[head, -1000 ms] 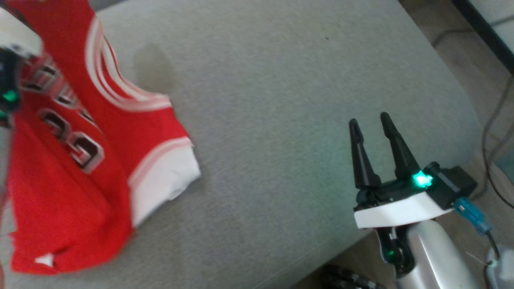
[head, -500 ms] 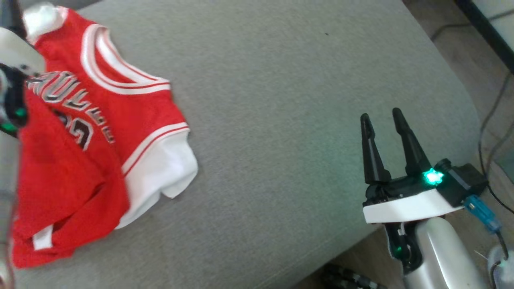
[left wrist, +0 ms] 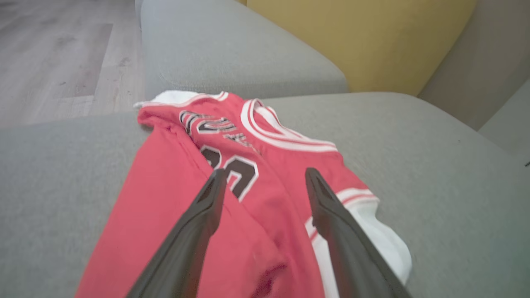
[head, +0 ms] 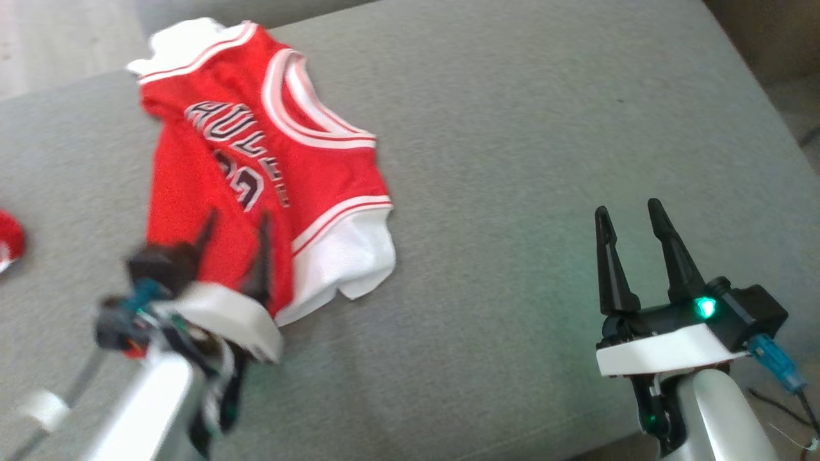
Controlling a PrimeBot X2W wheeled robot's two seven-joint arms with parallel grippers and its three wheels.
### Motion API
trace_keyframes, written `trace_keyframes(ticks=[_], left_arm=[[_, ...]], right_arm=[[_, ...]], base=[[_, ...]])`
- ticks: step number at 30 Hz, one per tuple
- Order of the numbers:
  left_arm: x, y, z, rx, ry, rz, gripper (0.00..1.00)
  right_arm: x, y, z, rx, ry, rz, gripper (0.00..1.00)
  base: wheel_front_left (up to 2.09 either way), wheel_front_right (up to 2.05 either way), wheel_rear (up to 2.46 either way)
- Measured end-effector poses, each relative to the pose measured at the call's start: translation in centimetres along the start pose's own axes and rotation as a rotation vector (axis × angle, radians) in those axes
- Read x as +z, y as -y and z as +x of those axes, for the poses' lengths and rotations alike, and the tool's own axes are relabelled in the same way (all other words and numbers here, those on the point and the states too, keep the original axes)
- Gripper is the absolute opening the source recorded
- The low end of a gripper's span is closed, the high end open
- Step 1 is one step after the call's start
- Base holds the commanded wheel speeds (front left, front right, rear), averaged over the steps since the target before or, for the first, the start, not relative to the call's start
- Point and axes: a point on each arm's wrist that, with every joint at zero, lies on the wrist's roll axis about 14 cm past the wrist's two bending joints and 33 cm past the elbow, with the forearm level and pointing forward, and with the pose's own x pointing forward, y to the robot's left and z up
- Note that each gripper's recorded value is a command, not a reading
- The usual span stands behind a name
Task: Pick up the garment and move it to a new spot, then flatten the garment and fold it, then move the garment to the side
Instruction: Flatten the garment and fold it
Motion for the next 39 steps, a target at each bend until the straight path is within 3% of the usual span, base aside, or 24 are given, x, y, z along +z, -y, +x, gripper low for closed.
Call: trace_keyframes(ticks=[10,31,32,33,34,35,37,39], left_arm=[[-2.9,2.3,-2.5,-0.008,-0.060,0.006,1.00],[-5.3,-0.6,-0.6,0.058,-0.195,0.083,1.00],[-5.4,-0.7,-0.7,0.060,-0.204,0.085,0.89],[-5.6,-0.8,-0.7,0.062,-0.215,0.088,0.60],[-5.7,-0.9,-0.8,0.064,-0.226,0.090,0.45],[-5.9,-1.0,-0.8,0.066,-0.237,0.084,0.39],[-6.3,-1.3,-1.0,0.070,-0.261,0.077,0.00],[-6.4,-1.5,-1.0,0.072,-0.271,0.060,0.00]], right_arm=[[-0.5,-2.0,1.0,0.068,-0.008,-0.019,1.00],[-0.5,-1.0,0.3,0.036,-0.014,-0.020,1.00],[-0.4,-1.0,0.3,0.035,-0.013,-0.020,1.00],[-0.4,-1.0,0.3,0.035,-0.012,-0.019,1.00],[-0.4,-1.0,0.3,0.034,-0.011,-0.015,1.00],[-0.4,-1.0,0.3,0.033,-0.010,-0.014,1.00],[-0.3,-1.0,0.3,0.033,-0.009,-0.013,1.00],[-0.3,-1.0,0.3,0.033,-0.009,-0.012,1.00]], base=[[0.00,0.00,0.00],[0.00,0.00,0.00],[0.00,0.00,0.00],[0.00,0.00,0.00],[0.00,0.00,0.00],[0.00,0.00,0.00],[0.00,0.00,0.00],[0.00,0.00,0.00]])
